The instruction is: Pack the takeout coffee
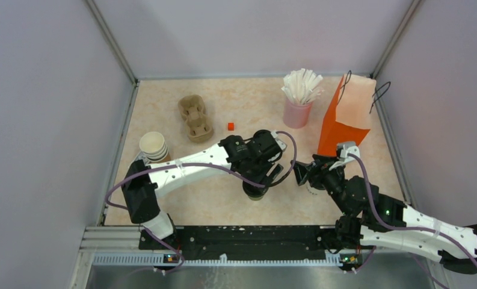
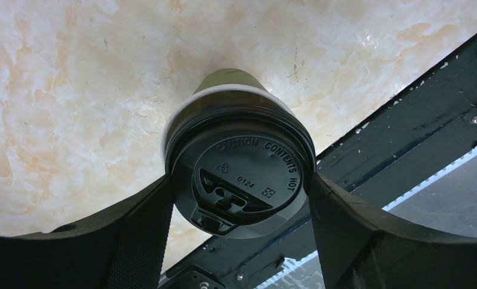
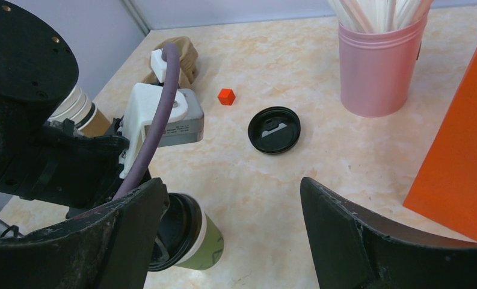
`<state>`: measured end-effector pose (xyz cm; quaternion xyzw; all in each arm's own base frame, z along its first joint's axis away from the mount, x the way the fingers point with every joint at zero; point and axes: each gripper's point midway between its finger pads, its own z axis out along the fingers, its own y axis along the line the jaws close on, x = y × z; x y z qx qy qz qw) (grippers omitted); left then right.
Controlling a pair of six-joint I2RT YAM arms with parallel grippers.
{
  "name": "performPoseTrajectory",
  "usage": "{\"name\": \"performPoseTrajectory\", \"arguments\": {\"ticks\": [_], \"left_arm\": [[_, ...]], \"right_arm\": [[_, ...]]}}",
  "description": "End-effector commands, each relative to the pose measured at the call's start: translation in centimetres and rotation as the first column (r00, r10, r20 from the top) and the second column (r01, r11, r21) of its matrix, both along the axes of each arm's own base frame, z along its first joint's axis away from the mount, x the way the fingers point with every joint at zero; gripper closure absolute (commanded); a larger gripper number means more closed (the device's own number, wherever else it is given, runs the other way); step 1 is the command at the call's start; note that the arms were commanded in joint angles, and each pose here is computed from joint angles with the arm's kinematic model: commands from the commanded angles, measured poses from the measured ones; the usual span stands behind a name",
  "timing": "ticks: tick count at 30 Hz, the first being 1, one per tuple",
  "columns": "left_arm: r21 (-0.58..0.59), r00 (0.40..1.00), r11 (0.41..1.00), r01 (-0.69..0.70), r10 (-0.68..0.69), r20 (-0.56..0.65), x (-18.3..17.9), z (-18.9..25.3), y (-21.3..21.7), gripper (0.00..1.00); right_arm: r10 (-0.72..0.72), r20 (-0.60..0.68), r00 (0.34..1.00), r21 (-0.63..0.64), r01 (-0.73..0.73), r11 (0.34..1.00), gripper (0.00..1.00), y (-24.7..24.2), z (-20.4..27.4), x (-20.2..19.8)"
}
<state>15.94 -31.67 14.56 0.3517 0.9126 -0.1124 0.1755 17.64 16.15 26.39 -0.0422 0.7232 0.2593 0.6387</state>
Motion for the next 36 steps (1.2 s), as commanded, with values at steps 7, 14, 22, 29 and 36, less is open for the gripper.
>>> {"name": "performPoseTrajectory", "arguments": {"ticks": [7, 14, 22, 29, 36], "left_arm": [[-0.013, 0.999, 0.999, 0.039, -0.039, -0.005, 0.1, -0.7, -1.2, 0.21], [-0.022, 0.999, 0.999, 0.039, -0.039, 0.01, 0.3, -0.3, -1.5, 0.04], [-0.038, 0.999, 0.999, 0.014, -0.012, 0.05, 1.1, 1.7, -1.6, 0.01], [-0.142, 0.995, 0.99, -0.018, 0.032, 0.098, 1.5, 5.3, -2.2, 0.01], [-0.228, 0.895, 0.935, -0.272, 0.333, 0.298, 5.6, 9.6, 2.3, 0.01]], "right_arm": [[0.006, 0.01, 1.0, 0.053, -0.006, 0.999, 0.17, 0.0, 1.4, -0.2], [0.007, 0.008, 1.0, 0.055, -0.007, 0.998, 0.17, -0.1, 1.3, -0.2], [0.01, 0.006, 1.0, 0.062, -0.011, 0.998, 0.17, -0.4, 1.1, -0.4], [0.011, 0.005, 1.0, 0.065, -0.012, 0.998, 0.17, -0.5, 0.9, -0.4], [0.079, -0.033, 0.996, 0.063, -0.077, 0.995, 0.19, 1.4, -0.5, -0.9]]}}
